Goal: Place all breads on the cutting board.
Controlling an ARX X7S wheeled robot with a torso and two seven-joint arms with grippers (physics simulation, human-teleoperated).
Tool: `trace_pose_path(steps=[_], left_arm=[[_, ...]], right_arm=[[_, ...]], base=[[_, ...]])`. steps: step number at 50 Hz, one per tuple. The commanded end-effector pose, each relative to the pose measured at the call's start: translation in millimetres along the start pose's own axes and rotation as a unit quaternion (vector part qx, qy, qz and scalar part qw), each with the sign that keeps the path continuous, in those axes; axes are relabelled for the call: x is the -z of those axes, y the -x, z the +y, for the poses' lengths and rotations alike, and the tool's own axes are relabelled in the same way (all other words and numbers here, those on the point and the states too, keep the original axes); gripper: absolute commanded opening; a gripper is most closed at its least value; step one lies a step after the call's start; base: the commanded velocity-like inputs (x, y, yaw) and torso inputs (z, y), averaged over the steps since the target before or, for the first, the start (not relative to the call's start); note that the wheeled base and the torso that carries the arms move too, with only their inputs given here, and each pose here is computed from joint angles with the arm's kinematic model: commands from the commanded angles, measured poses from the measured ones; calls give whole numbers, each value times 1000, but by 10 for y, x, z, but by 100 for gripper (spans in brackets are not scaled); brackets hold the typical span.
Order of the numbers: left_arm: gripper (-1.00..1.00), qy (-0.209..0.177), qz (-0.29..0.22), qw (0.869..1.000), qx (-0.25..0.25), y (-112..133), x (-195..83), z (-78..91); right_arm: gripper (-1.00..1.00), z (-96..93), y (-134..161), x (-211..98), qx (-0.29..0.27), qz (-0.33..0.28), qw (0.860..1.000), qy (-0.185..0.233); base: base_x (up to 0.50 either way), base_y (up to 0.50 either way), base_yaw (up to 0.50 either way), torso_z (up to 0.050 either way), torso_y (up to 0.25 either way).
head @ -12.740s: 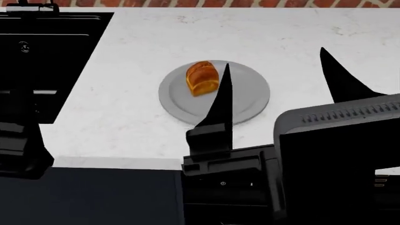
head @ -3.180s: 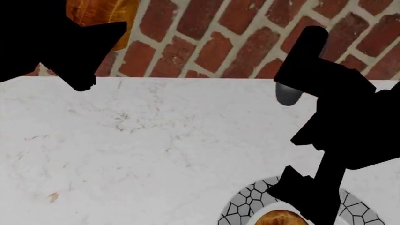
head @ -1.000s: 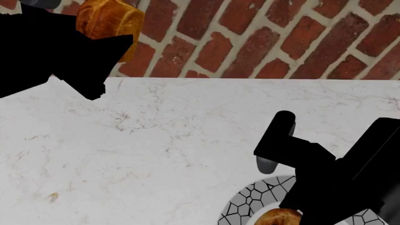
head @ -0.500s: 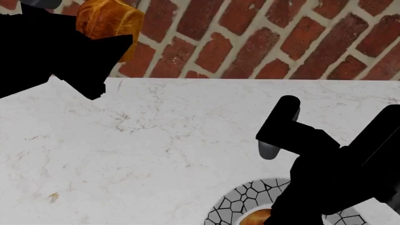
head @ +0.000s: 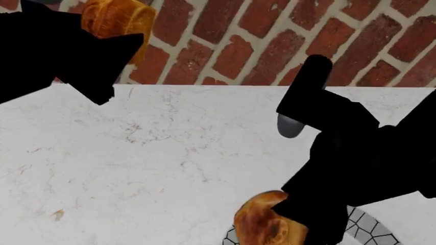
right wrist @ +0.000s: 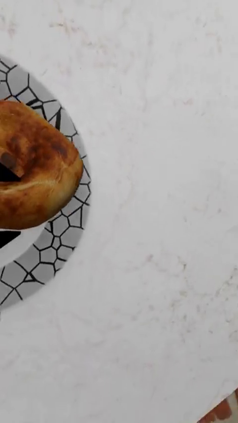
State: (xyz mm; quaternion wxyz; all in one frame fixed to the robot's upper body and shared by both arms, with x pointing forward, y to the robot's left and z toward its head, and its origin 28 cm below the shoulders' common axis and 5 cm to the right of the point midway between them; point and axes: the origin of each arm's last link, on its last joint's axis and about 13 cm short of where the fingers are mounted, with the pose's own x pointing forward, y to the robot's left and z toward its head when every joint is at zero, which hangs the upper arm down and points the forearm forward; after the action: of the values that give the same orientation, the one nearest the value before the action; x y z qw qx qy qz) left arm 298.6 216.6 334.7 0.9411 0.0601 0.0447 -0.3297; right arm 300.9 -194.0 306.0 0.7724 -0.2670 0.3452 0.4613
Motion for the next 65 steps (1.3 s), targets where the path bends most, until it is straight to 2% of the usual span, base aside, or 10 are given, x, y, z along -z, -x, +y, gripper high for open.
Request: trace_pose_path(steps=[1,7,11,16,24,27,33,36,48,65], left_arm=[[-100,12,-18,1000,-16,31,-50,41],[-100,14,-22,999,-23,55,-49,42],[-100,10,-21,999,-36,61,-32,61],[-100,13,-22,999,-44,65,-7,84],[-100,17,-28,998,-57,108,-2,106],[-100,20,-36,995,-95,117,-12,147],[-100,19,-44,993,-104,135,4,169],[-100,17,-46,993,-110,132,16,178],[-100,24,-52,990,-128,148,-1,204],[-100,26,-60,989,-136,184,-29,201]], right_arm=[[-100,100,221,-122,69,-92,993,17],[-100,107,300,-211,122,-165,978,30],[-100,110,291,-280,177,-225,958,18],[-100,99,227,-253,218,-246,944,-20],[-100,198,205,-307,241,-277,930,-27],[-100,188,222,-332,291,-299,908,-34],[-100,175,250,-324,342,-312,883,-74],[-100,179,241,-321,359,-320,874,-72],[-100,208,286,-386,393,-335,852,-86],[-100,222,213,-372,382,-361,845,-99]], base=[[0,0,0,0,0],[0,0,0,0,0],[0,0,1,0,2],[0,0,0,0,0],[0,0,0,0,1],[0,0,0,0,0],[0,0,0,0,0],[0,0,0,0,3],[0,0,0,0,1],[2,439,0,0,1]])
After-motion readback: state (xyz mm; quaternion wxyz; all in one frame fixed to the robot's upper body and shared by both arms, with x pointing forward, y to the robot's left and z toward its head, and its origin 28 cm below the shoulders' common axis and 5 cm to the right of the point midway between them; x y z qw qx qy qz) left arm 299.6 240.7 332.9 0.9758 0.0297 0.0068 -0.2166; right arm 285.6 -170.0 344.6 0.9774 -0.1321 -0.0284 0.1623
